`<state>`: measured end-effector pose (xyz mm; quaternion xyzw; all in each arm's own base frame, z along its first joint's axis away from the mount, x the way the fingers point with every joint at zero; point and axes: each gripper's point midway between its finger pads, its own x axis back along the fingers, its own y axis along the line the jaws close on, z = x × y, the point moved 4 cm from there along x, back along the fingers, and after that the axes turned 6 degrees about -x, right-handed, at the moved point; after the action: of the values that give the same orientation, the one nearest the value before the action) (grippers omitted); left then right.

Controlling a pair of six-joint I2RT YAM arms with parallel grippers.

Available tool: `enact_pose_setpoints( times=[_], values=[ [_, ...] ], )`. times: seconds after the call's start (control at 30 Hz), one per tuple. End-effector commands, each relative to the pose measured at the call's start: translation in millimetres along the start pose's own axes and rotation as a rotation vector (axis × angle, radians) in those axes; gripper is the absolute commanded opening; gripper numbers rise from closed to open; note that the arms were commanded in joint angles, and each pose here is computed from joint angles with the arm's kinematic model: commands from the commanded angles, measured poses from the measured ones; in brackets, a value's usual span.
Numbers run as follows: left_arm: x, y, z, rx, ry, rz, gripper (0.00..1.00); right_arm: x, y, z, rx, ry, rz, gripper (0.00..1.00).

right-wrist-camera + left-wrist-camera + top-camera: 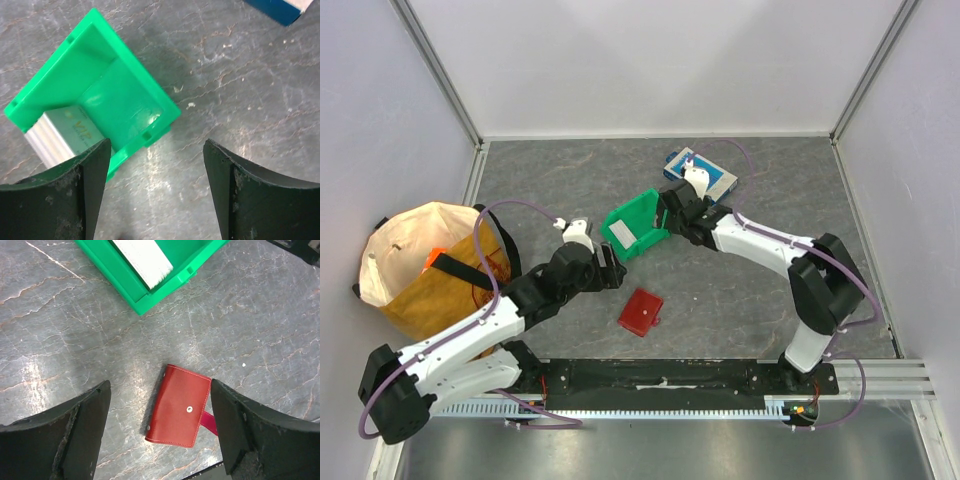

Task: Put the credit cards into the card holder
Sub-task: Move the storage box to the center of the board.

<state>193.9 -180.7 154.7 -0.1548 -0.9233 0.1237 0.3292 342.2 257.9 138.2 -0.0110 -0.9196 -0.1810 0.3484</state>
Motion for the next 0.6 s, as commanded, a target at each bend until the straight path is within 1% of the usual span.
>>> enact_pose_setpoints(
  times=[0.0,0.17,0.27,0.57],
  values=[
    [8.6,1.9,-20.1,-0.017,-0.068,-0.015,0.86,-15.4,2.3,-18.1,0.115,0.013,-0.02,0.82],
    [10.1,5.2,-25.3,-0.018,-0.076,-0.026,0.87,-40.0,-3.8,-15.2,0.157,0.065,-0.017,0.81],
    [11.5,6.1,-28.0,-0.016,-0.082,-0.029,0.87,-51.1,-9.9,-14.9,0.185,0.075,0.007,0.8],
    [14.4,9.0,-33.6,-0.018,-0.091,-0.036,0.87,-46.9,-36.7,-21.7,0.287,0.061,0.066,0.76]
  ],
)
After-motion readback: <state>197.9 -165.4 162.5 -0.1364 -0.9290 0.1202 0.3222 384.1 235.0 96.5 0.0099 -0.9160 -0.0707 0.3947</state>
